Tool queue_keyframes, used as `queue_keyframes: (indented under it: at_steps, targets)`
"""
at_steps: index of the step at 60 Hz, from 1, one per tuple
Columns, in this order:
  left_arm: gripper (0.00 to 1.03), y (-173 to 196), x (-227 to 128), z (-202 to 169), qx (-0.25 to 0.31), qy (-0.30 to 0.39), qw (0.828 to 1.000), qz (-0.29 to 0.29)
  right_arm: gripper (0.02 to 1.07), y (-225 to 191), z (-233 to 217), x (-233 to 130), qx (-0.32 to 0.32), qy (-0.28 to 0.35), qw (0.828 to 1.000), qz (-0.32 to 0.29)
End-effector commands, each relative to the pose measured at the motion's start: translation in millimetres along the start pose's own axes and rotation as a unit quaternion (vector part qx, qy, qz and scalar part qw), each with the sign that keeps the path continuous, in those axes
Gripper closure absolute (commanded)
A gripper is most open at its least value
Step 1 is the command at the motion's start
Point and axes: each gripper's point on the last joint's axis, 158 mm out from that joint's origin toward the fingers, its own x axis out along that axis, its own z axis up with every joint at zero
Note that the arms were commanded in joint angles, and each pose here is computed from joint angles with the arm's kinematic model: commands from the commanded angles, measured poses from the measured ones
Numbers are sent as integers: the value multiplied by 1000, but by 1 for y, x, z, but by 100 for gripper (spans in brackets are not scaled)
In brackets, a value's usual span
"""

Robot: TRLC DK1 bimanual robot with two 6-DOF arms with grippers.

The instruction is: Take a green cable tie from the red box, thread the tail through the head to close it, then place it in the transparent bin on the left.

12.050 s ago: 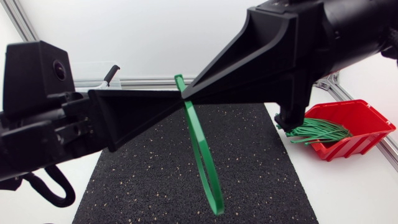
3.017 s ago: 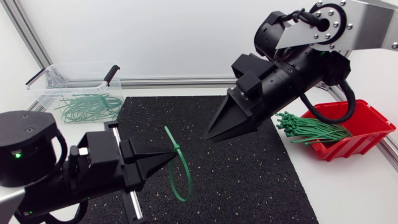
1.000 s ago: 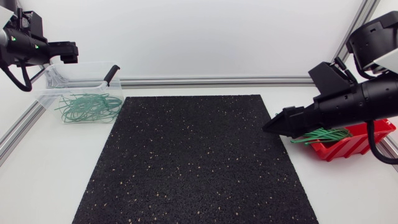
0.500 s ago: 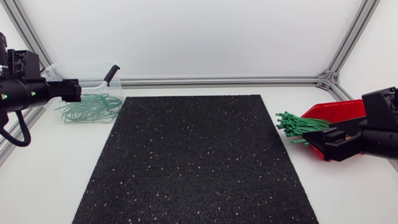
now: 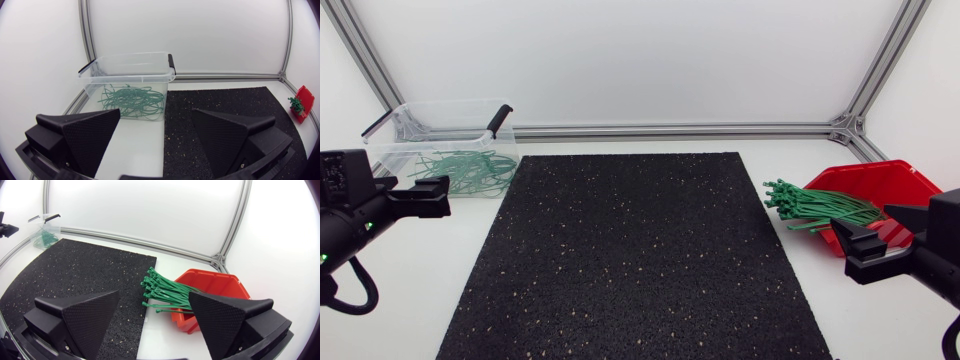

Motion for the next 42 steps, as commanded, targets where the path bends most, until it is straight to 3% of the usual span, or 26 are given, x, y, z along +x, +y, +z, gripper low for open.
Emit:
queue_keyframes:
  at_steps: [1,16,42]
  targets:
    - [4,-3,-6,-10,4,-14,1000,-3,6,2,-8,3,14,-12,1000,-5]
    - [4,-12,-30,-25,0,-81,997,-17,6,3,-9,5,41,-74,996,-23]
    - [4,-16,-47,-42,-6,-105,994,-29,6,5,-11,7,95,-176,979,-39]
